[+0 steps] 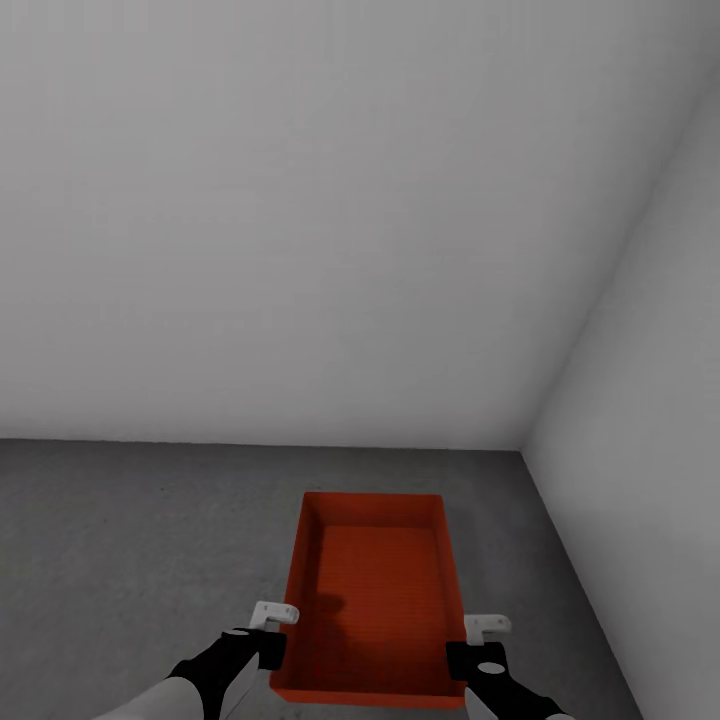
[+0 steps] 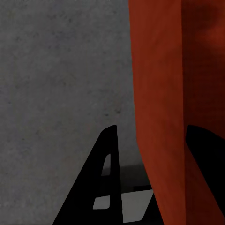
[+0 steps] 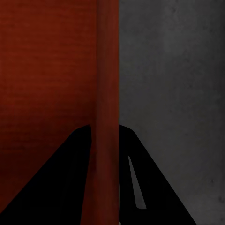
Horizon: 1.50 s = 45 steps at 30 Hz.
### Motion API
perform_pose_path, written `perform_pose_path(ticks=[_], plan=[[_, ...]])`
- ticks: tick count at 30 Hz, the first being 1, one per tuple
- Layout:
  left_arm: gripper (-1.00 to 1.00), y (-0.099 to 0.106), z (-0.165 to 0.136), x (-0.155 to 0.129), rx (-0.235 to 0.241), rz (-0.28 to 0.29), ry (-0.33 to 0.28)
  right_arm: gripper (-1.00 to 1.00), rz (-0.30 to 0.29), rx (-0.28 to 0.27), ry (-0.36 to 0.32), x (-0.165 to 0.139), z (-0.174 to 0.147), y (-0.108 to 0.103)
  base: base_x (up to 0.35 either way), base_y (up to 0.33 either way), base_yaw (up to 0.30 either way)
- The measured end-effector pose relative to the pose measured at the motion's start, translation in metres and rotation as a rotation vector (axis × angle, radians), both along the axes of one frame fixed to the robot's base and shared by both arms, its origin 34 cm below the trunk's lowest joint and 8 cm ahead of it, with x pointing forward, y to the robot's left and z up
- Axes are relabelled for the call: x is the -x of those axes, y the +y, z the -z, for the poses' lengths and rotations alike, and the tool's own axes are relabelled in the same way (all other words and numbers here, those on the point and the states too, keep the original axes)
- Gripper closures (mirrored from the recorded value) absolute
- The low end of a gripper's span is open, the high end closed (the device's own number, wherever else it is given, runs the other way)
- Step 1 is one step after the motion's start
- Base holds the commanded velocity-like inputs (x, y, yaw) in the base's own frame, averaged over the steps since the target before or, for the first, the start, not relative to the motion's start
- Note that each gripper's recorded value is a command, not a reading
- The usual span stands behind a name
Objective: Move the two storage containers from the living room to the garage. In the garage, place one container on the floor and stack the other container on top of it (either order is fine).
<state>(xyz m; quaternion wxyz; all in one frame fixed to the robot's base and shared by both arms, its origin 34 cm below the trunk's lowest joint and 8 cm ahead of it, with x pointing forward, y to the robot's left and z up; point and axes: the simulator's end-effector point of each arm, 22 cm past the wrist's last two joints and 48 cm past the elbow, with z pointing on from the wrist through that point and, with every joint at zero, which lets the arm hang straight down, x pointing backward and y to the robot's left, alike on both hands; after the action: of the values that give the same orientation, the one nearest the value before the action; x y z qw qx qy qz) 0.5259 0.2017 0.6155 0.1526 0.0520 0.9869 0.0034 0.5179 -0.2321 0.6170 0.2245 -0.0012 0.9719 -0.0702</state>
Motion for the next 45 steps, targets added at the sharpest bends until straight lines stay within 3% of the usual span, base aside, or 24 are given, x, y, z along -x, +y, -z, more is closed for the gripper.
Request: perform_pose_path(ticks=[16,45], plan=[[1.0,-0.005,0.0,0.002,0.002,0.0,0.004,1.0,-0.002,0.0,0.0,0.0,0.0,0.0,0.0,0.0,0.0],[1.0,-0.003,0.033,-0.006,0.003,-0.007,0.004,1.0,-0.001,0.0,0.0,-0.007,0.032,0.0,0.0,0.0,0.0]])
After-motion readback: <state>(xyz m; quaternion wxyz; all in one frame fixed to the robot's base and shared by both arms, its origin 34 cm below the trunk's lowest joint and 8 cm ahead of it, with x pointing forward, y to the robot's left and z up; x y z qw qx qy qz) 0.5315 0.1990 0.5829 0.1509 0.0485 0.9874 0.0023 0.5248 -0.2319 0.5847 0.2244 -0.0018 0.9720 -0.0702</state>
